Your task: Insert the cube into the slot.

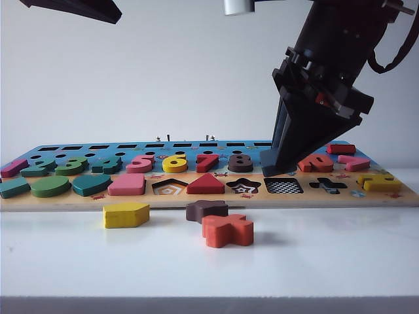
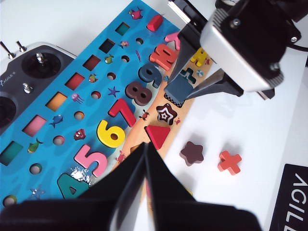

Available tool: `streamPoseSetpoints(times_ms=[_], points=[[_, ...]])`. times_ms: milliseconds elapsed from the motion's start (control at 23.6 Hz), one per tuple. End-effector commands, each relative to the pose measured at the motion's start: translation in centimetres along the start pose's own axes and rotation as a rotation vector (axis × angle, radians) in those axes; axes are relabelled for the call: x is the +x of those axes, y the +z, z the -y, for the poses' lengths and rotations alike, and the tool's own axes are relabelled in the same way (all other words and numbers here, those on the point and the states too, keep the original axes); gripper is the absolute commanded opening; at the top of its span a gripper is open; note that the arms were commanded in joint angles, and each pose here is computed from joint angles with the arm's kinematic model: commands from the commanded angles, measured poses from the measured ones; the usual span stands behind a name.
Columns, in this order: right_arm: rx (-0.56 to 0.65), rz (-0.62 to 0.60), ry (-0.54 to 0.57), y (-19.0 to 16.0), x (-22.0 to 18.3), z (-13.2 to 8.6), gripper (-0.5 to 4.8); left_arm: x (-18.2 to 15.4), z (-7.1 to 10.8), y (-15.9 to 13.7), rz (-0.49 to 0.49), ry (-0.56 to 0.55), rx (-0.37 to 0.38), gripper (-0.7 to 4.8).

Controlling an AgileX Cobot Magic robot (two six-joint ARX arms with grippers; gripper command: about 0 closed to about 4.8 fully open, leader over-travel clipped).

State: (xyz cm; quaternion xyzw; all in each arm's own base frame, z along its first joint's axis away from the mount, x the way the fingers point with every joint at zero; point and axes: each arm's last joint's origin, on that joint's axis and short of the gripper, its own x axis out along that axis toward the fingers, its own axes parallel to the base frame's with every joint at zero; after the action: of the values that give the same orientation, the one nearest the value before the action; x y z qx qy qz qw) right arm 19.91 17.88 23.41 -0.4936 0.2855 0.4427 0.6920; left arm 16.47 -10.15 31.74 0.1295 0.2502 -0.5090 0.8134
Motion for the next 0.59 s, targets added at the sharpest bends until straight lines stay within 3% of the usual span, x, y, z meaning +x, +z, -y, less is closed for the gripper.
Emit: streamPoseSetpoints(times_ms=[42, 592], points=[[0.028, -0.004, 0.000, -0.03, 0.37, 0.19, 0.95, -0.02, 0.03, 0.05, -0.001, -0.005, -0.004, 0.17], [0.032, -0.019, 0.023, -0.14, 0.80, 0.07, 0.97, -0.02, 0.03, 0.06, 0.000, -0.005, -0.022, 0.17]])
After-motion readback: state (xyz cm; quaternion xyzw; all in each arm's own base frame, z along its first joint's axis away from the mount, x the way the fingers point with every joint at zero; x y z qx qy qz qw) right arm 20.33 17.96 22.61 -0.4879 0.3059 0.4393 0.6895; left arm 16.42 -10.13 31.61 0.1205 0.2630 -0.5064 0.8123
